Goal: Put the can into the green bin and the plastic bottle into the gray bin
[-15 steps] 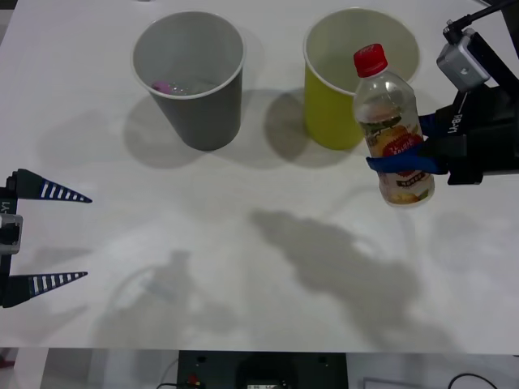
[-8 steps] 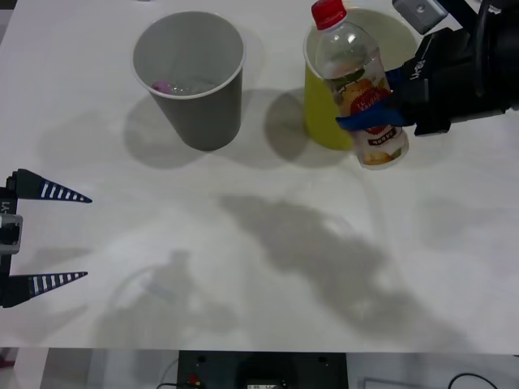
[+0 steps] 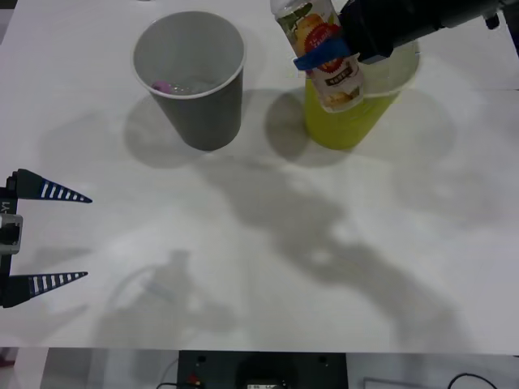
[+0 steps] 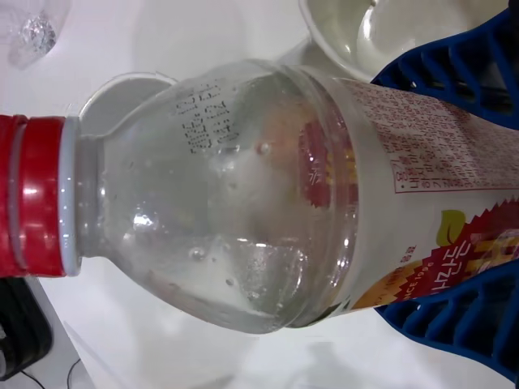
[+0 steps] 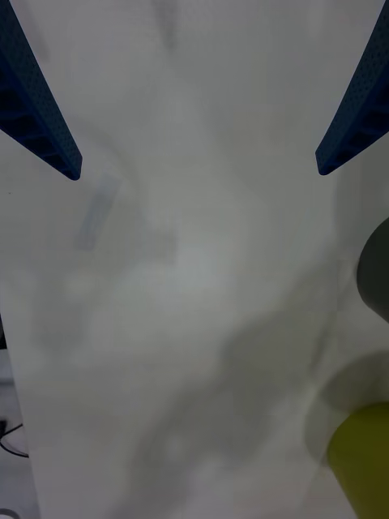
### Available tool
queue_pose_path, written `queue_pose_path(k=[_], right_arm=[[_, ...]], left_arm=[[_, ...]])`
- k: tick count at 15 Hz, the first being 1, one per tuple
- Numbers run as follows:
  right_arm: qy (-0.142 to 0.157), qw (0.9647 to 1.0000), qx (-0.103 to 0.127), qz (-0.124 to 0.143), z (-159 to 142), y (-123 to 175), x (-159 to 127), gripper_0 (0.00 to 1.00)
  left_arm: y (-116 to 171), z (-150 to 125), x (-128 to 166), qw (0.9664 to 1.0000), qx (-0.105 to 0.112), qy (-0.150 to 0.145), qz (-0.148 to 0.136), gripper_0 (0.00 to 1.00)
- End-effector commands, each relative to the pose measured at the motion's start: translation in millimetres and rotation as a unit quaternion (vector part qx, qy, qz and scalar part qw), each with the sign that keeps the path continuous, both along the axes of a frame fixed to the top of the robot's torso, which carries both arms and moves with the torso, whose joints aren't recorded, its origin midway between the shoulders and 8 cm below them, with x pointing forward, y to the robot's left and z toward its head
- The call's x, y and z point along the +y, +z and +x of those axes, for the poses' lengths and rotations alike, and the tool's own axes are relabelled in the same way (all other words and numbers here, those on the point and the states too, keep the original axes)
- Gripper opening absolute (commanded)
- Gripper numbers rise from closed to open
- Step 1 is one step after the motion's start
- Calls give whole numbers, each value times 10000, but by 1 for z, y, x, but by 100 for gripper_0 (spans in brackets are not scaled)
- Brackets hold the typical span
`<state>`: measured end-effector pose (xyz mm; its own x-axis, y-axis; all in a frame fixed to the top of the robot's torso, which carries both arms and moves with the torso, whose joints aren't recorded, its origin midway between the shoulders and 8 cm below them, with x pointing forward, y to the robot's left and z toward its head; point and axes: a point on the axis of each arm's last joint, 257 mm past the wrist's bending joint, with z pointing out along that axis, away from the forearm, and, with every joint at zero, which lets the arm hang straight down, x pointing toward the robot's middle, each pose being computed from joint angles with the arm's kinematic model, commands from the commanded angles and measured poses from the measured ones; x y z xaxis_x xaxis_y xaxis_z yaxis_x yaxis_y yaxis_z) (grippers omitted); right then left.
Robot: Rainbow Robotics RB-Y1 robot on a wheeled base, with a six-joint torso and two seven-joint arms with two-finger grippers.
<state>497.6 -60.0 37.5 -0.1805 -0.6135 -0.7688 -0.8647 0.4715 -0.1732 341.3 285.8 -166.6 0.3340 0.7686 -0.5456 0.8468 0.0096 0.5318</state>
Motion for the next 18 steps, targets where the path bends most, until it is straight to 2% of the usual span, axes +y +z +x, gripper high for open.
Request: queue_pose_path(k=[1, 4, 10, 14, 18], right_arm=[[47, 10000, -56, -30, 23, 9, 27, 0], [238, 9991, -335, 30, 43, 16, 60, 0], [370, 9953, -849, 279, 77, 19, 137, 0], [359, 9934, -1009, 414, 91, 17, 175, 0], [380, 9911, -1178, 480, 97, 6, 196, 0]], left_arm=[[0, 0, 0, 10000, 0, 0, 0, 100], [0, 0, 0, 10000, 0, 0, 0, 100], [0, 0, 0, 10000, 0, 0, 0, 100], [0, 0, 0, 10000, 0, 0, 0, 100], [0, 0, 0, 10000, 0, 0, 0, 100]])
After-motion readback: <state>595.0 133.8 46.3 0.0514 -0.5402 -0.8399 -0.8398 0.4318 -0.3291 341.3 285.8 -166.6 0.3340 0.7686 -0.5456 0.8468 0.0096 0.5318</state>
